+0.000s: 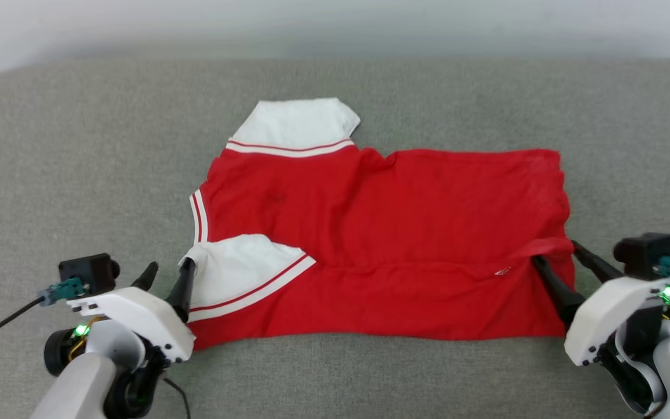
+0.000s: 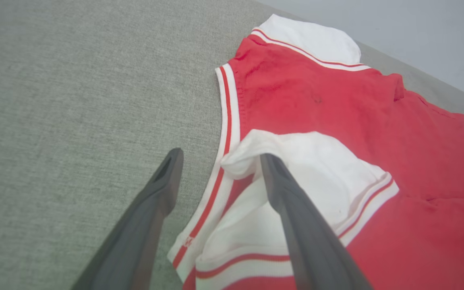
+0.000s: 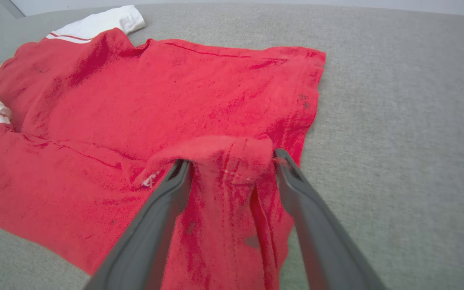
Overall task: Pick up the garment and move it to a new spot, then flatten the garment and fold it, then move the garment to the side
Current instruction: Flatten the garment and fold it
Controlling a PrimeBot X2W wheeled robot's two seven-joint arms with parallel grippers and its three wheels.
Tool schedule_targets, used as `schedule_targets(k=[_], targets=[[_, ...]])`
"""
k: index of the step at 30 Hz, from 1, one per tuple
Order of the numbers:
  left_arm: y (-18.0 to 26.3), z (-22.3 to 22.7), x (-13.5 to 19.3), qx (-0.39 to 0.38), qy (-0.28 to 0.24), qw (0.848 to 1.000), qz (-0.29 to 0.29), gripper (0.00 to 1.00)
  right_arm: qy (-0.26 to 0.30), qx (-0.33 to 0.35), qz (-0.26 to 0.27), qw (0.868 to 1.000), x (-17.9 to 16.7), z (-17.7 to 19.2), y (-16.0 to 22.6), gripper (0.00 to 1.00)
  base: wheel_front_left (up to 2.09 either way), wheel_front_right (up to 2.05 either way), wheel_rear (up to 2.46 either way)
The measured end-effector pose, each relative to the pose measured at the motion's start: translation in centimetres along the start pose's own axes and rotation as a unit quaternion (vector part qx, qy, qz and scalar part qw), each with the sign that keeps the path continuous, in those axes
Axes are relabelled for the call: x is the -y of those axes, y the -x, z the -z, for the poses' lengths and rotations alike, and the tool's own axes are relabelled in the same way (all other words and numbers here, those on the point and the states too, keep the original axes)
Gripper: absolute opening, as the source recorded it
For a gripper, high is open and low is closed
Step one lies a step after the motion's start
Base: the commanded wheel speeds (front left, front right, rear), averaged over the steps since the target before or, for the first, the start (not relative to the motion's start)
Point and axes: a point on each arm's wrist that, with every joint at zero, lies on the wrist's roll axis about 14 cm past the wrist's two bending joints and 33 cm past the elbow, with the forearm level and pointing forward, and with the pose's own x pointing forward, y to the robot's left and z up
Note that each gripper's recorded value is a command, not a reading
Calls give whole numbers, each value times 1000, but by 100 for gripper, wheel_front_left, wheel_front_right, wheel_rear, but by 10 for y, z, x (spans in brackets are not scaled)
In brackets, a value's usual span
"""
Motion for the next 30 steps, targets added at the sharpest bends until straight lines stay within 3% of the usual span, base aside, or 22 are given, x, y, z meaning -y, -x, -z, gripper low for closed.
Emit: schedule_targets(k=[7, 16, 24, 30], targets=[[28, -34, 1, 22, -31, 999, 2, 100, 4, 144, 27, 989, 4, -54, 43, 100, 0, 0, 0], [44, -44, 14, -58, -98, 993, 29, 100, 2, 161, 74, 984, 15, -60, 86, 100, 0, 0, 0], [41, 16, 13, -225, -85, 970, 35, 100, -10, 189, 85, 978, 13, -74, 95, 100, 0, 0, 0], [31, 55, -6, -314, -66, 947, 7, 100, -14, 190, 94, 977, 18, -72, 87, 100, 0, 0, 0]])
